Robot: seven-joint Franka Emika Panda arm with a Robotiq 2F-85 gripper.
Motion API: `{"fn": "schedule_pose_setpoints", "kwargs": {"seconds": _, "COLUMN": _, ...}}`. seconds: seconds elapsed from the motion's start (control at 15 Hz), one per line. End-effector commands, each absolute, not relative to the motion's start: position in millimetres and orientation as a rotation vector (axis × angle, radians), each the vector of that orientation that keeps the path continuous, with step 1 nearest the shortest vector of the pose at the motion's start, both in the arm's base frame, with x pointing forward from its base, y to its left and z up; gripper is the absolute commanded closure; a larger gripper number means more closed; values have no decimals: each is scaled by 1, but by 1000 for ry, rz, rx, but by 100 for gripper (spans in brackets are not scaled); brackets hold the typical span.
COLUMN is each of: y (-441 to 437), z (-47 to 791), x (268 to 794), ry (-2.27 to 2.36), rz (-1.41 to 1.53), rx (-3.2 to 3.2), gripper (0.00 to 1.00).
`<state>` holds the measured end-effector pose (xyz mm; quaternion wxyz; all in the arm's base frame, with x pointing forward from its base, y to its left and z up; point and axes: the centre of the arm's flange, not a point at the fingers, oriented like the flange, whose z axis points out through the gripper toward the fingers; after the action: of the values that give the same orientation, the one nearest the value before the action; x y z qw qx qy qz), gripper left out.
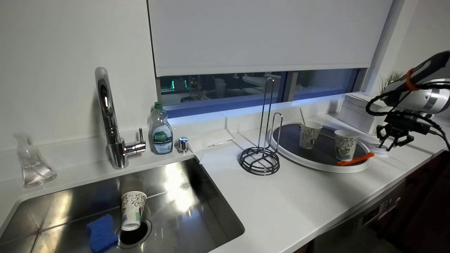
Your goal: Move the chopstick in the right cup to the tray, and then close the cup
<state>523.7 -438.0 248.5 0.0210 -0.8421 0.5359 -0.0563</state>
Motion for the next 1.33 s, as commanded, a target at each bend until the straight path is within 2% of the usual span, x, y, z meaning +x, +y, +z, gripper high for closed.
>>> {"fn": "schedule_pose_setpoints", "kwargs": {"seconds": 0.0, "y": -440, "z": 247, "x": 525, "ry": 1677, "rz": -173, "rx": -2579, "gripper": 79}}
{"fn": "schedule_pose_setpoints", "kwargs": {"seconds": 0.07, "y": -440, "z": 248, "x": 525, "ry": 1677, "rz": -178, "rx": -2577, "gripper": 81}}
{"fn": "schedule_pose_setpoints", "kwargs": {"seconds": 0.13, "y": -441, "z": 250, "x": 525, "ry": 1676, "rz": -186, "rx": -2579, "gripper": 100}}
{"fn": "schedule_pose_setpoints", "kwargs": {"seconds": 0.2, "y": -441, "z": 251, "x": 525, "ry": 1677, "rz": -190, "rx": -2583, "gripper": 96}}
{"fn": "schedule_pose_setpoints", "kwargs": {"seconds": 0.33, "y": -442, "z": 252, "x": 526, "ry": 1677, "rz": -198, "rx": -2584, "gripper": 100}}
{"fn": "schedule_pose_setpoints", "kwargs": {"seconds": 1.27, "y": -453, "z": 294, "x": 514, "ry": 1709, "rz": -355, "rx": -2596, "gripper": 98}}
